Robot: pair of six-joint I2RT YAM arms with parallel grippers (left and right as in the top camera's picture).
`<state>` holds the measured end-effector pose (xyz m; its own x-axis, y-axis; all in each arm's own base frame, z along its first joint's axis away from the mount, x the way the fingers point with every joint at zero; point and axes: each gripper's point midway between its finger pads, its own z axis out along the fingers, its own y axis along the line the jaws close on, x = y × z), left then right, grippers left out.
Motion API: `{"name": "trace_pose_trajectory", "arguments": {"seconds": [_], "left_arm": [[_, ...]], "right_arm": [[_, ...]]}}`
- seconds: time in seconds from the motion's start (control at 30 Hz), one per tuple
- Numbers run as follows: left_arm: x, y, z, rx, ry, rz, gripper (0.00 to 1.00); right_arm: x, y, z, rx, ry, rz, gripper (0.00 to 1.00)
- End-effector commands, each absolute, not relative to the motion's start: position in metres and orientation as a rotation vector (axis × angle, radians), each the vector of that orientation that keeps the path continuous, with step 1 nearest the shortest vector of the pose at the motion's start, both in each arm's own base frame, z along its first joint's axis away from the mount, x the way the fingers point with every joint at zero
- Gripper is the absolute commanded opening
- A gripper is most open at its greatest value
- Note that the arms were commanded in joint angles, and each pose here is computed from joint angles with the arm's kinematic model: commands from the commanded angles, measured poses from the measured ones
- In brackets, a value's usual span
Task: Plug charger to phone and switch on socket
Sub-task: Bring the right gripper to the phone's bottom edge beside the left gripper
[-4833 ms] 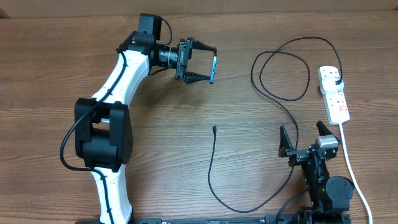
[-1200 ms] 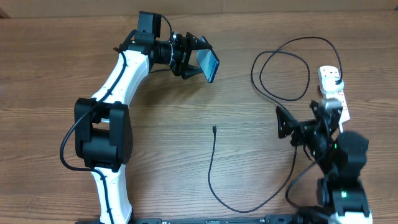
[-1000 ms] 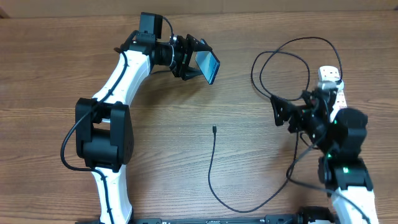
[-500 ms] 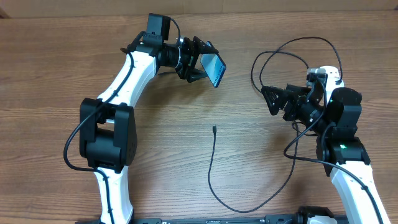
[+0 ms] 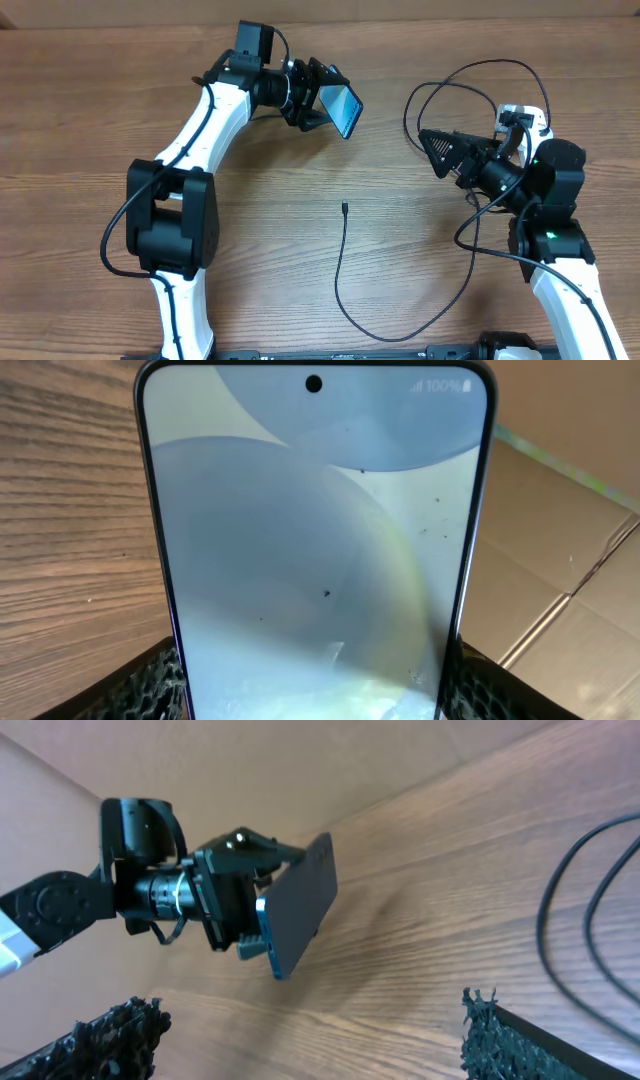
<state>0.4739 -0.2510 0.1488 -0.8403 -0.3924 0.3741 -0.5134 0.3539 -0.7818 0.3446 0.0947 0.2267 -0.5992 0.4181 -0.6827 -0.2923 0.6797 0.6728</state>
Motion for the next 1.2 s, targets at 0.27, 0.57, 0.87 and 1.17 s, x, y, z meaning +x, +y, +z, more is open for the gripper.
{"name": "trace_pose_trajectory", "arguments": {"seconds": [0.27, 0.57, 0.87, 1.17], "left_arm": [[0.463, -0.249, 0.201, 0.791, -2.537, 1.561, 0.04], [0.458, -0.261, 0.196, 0.795, -2.562, 1.517, 0.04], [0.450, -0.278, 0.188, 0.817, -2.595, 1.451, 0.05], [0.439, -0.297, 0.185, 0.858, -2.571, 1.403, 0.04]], "right_arm": [[0.368, 0.114, 0.210, 0.164, 2.066, 0.963, 1.00], [0.375, 0.121, 0.192, 0.208, 2.109, 0.853, 1.00], [0.372, 0.141, 0.198, 0.148, 2.094, 0.890, 1.00], [0.371, 0.144, 0.200, 0.140, 2.090, 0.909, 1.00]]}}
